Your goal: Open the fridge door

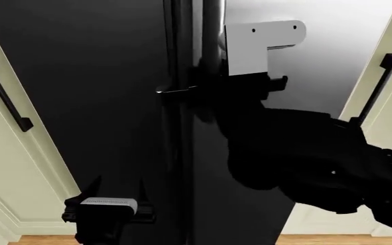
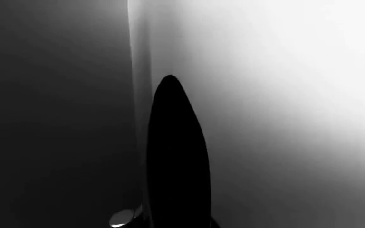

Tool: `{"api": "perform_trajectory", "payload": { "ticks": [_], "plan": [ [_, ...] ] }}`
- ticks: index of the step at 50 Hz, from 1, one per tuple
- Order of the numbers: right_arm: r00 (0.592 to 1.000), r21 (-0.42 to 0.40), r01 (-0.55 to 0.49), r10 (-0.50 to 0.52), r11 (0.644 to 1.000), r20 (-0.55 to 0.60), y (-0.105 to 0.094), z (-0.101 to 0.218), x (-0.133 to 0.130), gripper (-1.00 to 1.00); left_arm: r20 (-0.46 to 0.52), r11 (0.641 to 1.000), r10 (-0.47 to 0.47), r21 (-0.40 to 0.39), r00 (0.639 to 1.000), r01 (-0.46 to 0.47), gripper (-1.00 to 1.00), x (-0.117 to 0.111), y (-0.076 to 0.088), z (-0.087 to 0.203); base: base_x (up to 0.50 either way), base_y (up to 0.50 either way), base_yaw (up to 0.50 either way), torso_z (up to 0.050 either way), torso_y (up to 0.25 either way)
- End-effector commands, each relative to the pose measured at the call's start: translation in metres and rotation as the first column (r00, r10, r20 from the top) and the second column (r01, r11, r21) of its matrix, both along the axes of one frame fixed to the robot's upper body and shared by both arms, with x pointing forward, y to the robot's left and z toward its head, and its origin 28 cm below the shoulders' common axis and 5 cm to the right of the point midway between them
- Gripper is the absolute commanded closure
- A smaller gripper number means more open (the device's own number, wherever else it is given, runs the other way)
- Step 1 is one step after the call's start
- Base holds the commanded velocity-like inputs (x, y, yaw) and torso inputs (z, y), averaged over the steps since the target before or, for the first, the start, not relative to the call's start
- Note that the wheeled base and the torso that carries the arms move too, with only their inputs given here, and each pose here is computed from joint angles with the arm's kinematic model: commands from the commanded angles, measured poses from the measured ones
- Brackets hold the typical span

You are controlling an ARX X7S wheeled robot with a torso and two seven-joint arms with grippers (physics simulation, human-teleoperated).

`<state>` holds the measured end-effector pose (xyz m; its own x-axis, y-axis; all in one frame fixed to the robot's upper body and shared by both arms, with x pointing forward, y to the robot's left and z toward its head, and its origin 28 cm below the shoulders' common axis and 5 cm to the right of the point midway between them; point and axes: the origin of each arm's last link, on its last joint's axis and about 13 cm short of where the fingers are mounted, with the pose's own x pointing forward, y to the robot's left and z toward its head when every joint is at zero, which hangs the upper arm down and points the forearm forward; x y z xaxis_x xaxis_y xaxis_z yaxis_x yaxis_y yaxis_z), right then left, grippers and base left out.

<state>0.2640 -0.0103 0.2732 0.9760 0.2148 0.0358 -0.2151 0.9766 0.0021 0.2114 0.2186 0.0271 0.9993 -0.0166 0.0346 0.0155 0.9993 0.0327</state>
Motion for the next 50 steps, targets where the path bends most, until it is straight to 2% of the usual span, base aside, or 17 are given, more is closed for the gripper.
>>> {"api": "perform_trajectory", "payload": {
  "ticks": [1,14,23,50],
  "plan": [
    [0.966,0.057,-0.258,0.259,0.965,-0.010,-0.006,0.006,-0.040,1.00,0.001,1.000,-0.004,0.007,1.000,0.004,-1.00,-0.001,-0.001,-0.001,0.00,0.00,0.00,0.000,0.000],
    [0.947,0.101,-0.312,0.318,0.945,-0.046,-0.037,0.019,-0.052,1.00,0.000,1.000,-0.007,0.016,1.000,0.007,-1.00,-0.001,-0.003,-0.002,0.00,0.00,0.00,0.000,0.002],
    [0.945,0.128,-0.312,0.321,0.942,-0.058,-0.053,0.024,-0.057,1.00,-0.001,1.000,-0.008,0.016,1.000,0.008,-1.00,-0.002,-0.003,-0.002,0.00,0.00,0.00,0.000,0.002],
    [0.945,0.144,-0.317,0.325,0.938,-0.039,-0.091,0.027,-0.077,1.00,-0.005,1.000,-0.012,0.021,1.000,0.013,-1.00,-0.002,-0.004,-0.004,0.00,0.00,0.00,0.000,0.002]
  ]
}}
